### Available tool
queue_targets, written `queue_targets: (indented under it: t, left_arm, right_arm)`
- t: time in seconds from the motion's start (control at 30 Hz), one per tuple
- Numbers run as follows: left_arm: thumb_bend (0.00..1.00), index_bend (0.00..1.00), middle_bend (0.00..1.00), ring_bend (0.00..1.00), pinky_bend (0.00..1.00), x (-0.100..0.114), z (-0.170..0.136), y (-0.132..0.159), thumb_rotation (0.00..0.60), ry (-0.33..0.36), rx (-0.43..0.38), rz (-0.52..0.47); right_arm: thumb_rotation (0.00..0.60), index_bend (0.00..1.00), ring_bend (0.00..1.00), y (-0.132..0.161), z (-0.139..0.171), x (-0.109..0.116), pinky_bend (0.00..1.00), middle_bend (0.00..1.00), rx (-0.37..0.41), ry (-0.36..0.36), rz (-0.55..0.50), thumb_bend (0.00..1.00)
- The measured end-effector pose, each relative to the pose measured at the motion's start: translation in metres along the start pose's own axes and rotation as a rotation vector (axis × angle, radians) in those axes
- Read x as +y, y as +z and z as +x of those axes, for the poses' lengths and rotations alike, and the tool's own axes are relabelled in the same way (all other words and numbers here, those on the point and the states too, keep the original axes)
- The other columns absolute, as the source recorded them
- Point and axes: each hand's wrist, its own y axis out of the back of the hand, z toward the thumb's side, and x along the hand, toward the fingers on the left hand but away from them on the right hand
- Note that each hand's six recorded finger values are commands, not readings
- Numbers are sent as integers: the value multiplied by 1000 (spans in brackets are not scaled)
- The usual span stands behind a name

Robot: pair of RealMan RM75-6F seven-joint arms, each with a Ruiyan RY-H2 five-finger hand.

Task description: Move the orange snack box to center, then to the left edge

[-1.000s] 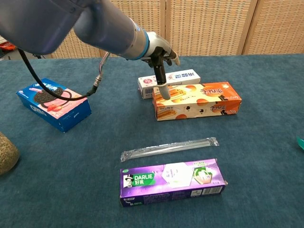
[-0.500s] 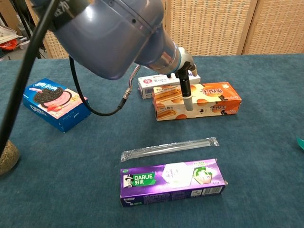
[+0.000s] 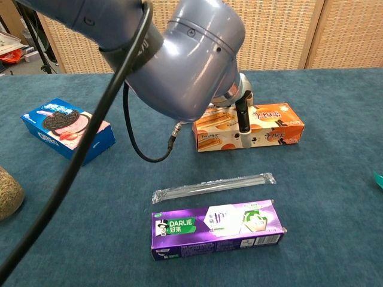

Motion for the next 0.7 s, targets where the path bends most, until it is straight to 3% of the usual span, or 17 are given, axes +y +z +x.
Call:
queue_targets:
  t: [0.4, 0.5, 0.7]
  left_arm:
    - [311, 181, 0, 7, 0, -11, 5, -12, 600, 15, 62, 109]
    - [358, 270, 18, 62, 21, -16, 6, -14, 600, 12, 73, 126]
    - [444, 458, 170, 208, 123, -10, 8, -12, 600, 72, 70, 130]
  right_arm:
    - [600, 0, 0, -1, 0, 3, 0, 0, -1, -10, -9, 0]
    - [600, 0, 0, -2, 0, 5, 0, 0, -4, -19, -13, 0]
    - [600, 0, 0, -4, 0, 6, 0, 0, -9, -22, -20, 0]
